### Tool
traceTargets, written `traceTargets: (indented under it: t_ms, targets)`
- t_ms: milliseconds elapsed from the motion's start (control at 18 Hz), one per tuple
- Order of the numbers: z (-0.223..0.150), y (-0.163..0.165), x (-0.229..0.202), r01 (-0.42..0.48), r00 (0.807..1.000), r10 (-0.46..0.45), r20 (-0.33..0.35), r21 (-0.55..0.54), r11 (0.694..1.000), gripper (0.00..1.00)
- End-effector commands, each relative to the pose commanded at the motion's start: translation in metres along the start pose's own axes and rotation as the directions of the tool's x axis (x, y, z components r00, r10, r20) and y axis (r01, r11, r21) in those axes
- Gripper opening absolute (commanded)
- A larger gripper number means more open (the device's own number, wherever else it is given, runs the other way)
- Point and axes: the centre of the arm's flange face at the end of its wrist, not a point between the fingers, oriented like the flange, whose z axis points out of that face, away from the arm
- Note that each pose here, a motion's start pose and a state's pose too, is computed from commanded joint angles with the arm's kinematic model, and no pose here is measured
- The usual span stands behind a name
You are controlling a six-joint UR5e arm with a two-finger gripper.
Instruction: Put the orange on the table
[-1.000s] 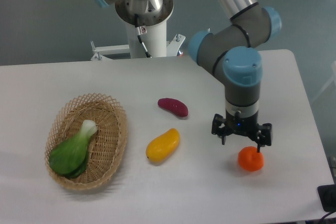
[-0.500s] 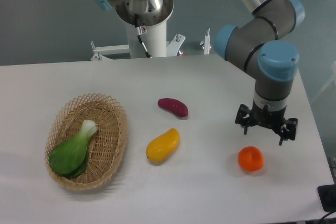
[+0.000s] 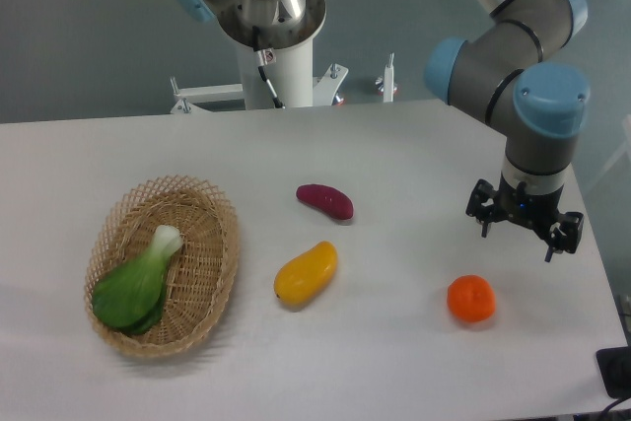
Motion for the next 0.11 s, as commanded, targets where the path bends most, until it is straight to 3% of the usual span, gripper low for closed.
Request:
traceTargets:
  t_ms: [111]
  targets:
    - [-0.0004,0.001,-0.0009,0.001,1.0,-0.001,0.005,-0.001,1.0,1.0]
